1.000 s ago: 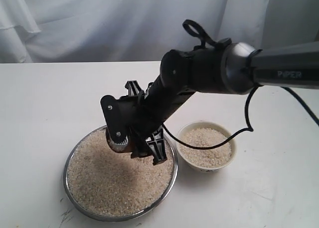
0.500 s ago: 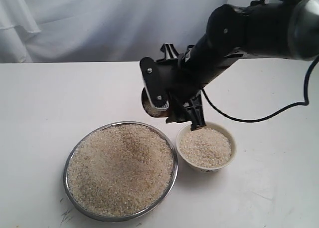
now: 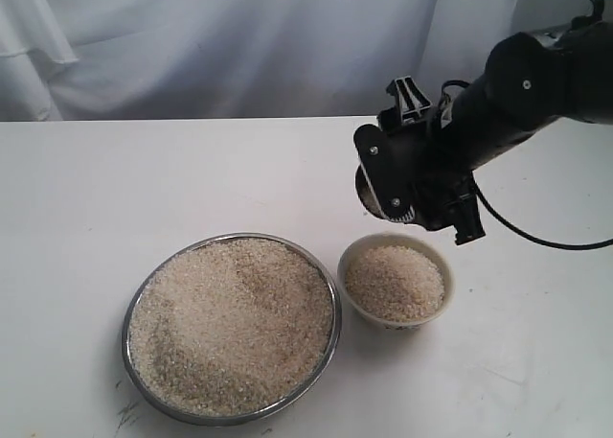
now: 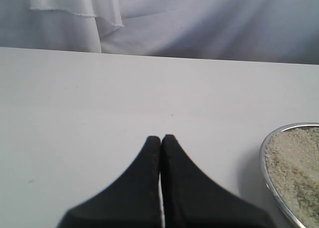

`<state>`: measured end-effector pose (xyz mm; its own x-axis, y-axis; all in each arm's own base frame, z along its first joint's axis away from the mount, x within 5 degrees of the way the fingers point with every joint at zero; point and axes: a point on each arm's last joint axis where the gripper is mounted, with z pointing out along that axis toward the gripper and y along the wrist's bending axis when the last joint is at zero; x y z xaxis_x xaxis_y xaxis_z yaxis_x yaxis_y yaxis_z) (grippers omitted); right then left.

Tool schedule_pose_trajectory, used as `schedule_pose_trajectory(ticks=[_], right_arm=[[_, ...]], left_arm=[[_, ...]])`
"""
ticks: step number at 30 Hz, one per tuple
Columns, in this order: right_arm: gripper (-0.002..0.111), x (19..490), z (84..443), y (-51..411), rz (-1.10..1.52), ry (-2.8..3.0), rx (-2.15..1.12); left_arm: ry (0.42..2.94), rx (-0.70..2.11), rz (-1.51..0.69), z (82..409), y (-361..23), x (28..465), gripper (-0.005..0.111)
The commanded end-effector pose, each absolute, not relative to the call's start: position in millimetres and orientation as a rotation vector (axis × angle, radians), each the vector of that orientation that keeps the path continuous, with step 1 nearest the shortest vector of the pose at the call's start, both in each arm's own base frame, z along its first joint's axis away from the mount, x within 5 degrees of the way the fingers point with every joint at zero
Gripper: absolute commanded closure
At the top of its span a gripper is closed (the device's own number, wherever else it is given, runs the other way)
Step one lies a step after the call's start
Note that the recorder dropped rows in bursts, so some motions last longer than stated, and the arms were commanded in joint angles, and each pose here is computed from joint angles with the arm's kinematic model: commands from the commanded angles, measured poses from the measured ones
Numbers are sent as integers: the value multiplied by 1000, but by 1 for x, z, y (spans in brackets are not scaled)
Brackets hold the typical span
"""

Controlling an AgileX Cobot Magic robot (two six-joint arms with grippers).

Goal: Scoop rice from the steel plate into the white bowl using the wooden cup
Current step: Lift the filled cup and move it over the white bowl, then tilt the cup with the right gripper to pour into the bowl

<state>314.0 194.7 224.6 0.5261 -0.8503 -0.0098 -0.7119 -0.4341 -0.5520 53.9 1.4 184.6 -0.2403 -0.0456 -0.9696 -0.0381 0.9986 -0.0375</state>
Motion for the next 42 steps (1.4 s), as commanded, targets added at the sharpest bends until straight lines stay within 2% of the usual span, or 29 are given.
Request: schedule_pose_trajectory(ticks=[1, 9, 19, 42], right_arm=[[108, 316, 222, 185, -454, 1230, -2265], [108, 309, 198, 174, -568, 1093, -2360], [108, 303, 183, 174, -670, 869, -2327], [108, 291, 174, 179, -789, 432, -2331]], left_arm=[[1801, -58, -8, 184, 1, 54, 107], [1801, -58, -8, 184, 1, 54, 107], [1801, -58, -8, 184, 1, 54, 107], [1801, -58, -8, 184, 1, 54, 107]])
